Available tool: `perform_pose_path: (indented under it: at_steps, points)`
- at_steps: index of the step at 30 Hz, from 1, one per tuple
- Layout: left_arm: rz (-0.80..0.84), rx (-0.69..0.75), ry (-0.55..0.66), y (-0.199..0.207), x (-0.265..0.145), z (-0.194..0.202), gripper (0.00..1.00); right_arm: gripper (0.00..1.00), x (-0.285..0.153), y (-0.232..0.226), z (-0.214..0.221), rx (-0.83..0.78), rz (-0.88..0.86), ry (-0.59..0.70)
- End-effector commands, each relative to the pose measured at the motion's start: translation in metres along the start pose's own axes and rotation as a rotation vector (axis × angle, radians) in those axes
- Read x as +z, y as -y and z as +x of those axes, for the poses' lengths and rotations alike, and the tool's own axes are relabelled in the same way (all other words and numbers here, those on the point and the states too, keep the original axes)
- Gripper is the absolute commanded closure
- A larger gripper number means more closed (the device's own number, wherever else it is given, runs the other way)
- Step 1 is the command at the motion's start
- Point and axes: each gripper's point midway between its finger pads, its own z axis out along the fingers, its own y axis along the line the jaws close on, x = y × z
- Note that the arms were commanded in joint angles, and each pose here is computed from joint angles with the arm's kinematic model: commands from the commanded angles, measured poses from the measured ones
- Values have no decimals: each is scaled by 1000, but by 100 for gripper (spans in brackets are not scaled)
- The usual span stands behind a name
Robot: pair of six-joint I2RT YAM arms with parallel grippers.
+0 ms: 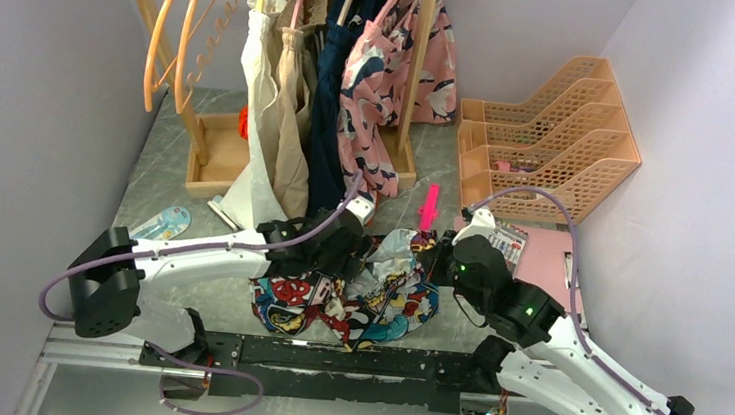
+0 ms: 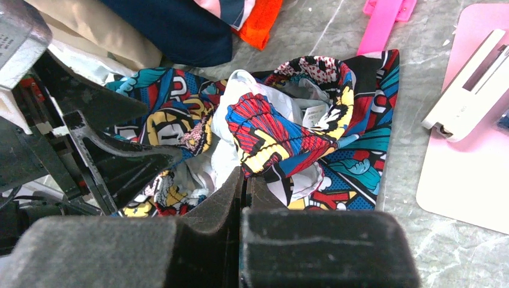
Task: Place the shorts on the hanger
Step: Adjust the shorts at the center of the board.
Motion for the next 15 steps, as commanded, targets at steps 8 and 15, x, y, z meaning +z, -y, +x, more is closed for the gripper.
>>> perform_pose_path:
  at_steps: [8,15]
  points:
    - [63,75,-62,20,22,4,15,100,-8,-3,-14,23,-14,47]
    - [-38,77,-101,1,32,21,29,100,-10,-4,-19,18,-22,62]
